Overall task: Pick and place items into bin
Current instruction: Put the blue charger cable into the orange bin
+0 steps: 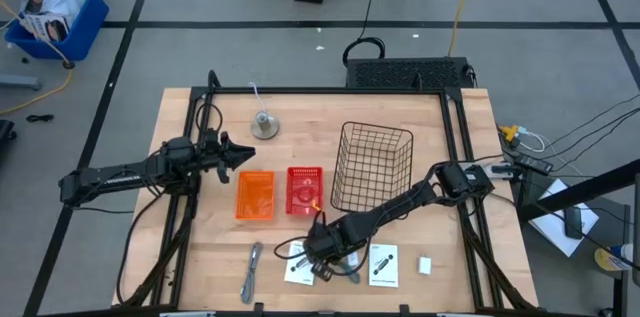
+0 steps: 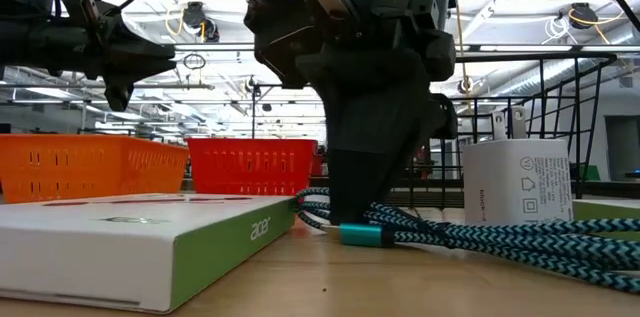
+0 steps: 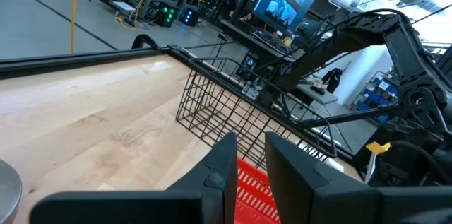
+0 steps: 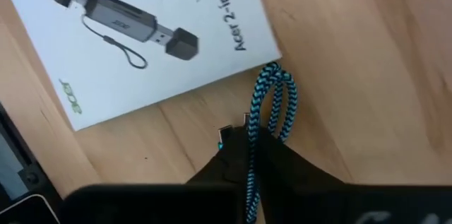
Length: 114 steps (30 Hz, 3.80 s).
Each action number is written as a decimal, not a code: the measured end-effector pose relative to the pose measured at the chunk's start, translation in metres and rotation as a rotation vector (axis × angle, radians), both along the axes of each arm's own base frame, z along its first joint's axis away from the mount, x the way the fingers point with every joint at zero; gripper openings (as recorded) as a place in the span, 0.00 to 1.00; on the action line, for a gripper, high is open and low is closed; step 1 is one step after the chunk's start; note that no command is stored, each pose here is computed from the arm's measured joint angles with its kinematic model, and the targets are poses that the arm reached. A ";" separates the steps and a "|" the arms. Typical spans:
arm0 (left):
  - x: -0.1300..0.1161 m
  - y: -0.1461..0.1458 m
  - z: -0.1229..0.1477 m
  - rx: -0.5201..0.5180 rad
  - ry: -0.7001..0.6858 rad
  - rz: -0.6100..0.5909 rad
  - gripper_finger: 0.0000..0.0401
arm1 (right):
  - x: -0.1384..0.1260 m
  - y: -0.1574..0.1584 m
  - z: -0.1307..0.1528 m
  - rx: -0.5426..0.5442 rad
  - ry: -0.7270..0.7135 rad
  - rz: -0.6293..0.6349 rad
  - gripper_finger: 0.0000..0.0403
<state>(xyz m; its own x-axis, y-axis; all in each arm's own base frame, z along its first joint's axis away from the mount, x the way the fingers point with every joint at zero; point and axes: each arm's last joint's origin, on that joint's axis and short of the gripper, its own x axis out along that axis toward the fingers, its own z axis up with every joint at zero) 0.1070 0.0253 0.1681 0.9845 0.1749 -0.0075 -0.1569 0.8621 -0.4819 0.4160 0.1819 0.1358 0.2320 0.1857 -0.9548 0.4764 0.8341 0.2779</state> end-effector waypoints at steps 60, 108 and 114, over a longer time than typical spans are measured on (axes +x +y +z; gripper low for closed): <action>-0.003 -0.050 0.022 0.287 -0.266 -0.546 0.19 | 0.010 -0.018 0.158 -0.472 -0.889 0.344 0.00; 0.011 -0.065 0.020 0.257 -0.213 -0.312 0.72 | 0.069 -0.144 0.177 -0.442 -1.411 0.361 0.00; 0.013 -0.066 0.021 0.247 -0.229 -0.325 0.72 | 0.075 -0.152 0.168 -0.442 -1.417 0.332 0.00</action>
